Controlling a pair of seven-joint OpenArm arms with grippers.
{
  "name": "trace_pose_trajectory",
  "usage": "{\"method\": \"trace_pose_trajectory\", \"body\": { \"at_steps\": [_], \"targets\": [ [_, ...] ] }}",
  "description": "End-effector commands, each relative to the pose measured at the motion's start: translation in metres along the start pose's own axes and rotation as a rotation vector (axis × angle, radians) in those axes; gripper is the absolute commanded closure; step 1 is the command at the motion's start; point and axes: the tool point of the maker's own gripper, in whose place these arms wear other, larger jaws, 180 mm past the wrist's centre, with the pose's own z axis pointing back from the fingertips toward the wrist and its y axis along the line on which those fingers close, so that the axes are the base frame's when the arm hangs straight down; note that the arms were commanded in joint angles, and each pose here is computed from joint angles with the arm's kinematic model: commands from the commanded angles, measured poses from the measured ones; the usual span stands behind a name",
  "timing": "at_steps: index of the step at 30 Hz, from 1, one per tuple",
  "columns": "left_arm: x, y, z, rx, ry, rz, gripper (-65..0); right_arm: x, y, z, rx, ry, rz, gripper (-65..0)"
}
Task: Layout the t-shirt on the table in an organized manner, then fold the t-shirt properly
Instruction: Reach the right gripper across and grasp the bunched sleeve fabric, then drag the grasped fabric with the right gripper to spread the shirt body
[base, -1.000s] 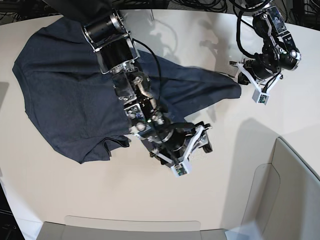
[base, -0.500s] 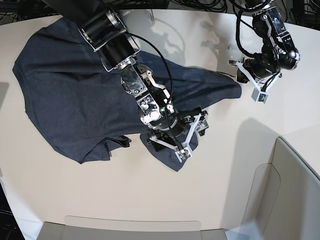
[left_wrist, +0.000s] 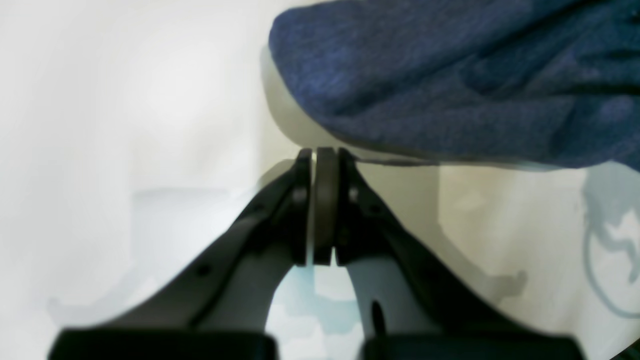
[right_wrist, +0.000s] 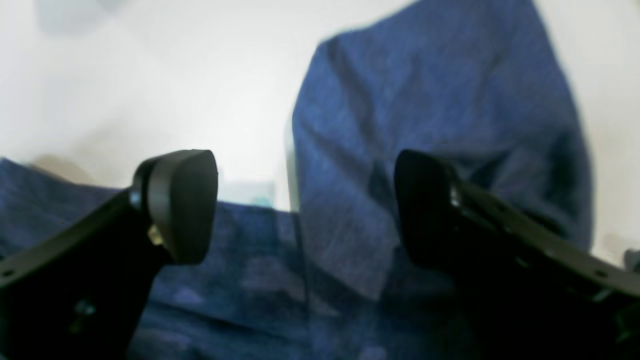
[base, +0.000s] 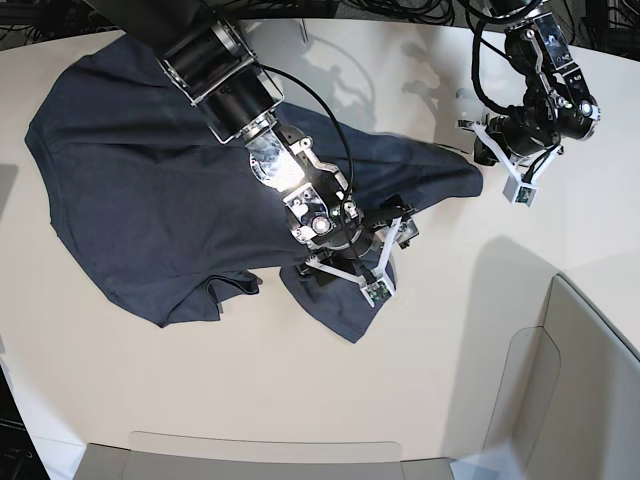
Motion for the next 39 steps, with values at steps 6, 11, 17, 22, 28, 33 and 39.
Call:
{"method": "trace_pose_trajectory", "body": {
  "at_steps": [6, 11, 17, 22, 28, 33, 39],
  "targets": [
    [0.012, 0.001, 0.004, 0.003, -0.041, -0.012, 0.0, 0.029, -0.001, 0.005, -0.002, -0.063, 0.015, -51.3],
    [0.014, 0.002, 0.004, 0.004, -0.045, -0.011, 0.0, 0.03, -0.001, 0.005, -0.001, -0.068, 0.016, -35.7],
    [0.017, 0.001, 0.004, 0.001, -0.047, -0.009, -4.5, 0.03, -0.001, 0.005, -0.002, -0.066, 0.015, -30.8],
    [0.033, 0.001, 0.005, 0.001, -0.078, -0.016, -12.7, 0.03, -0.001, 0.005, -0.004, -0.066, 0.016, -19.4],
    [0.049, 0.004, 0.008, 0.009, -0.064, -0.023, -13.0, 0.032, -0.009, 0.006, -0.051, -0.074, 0.057, -13.4],
    [0.057, 0.003, 0.009, 0.007, -0.081, -0.025, -13.1, 0.031, -0.016, 0.007, -0.093, -0.072, 0.093, -13.3],
    [0.061, 0.004, 0.0, -0.01, -0.071, -0.004, -13.2, 0.032, -0.016, 0.007, -0.093, -0.074, 0.093, -13.3]
  ]
}}
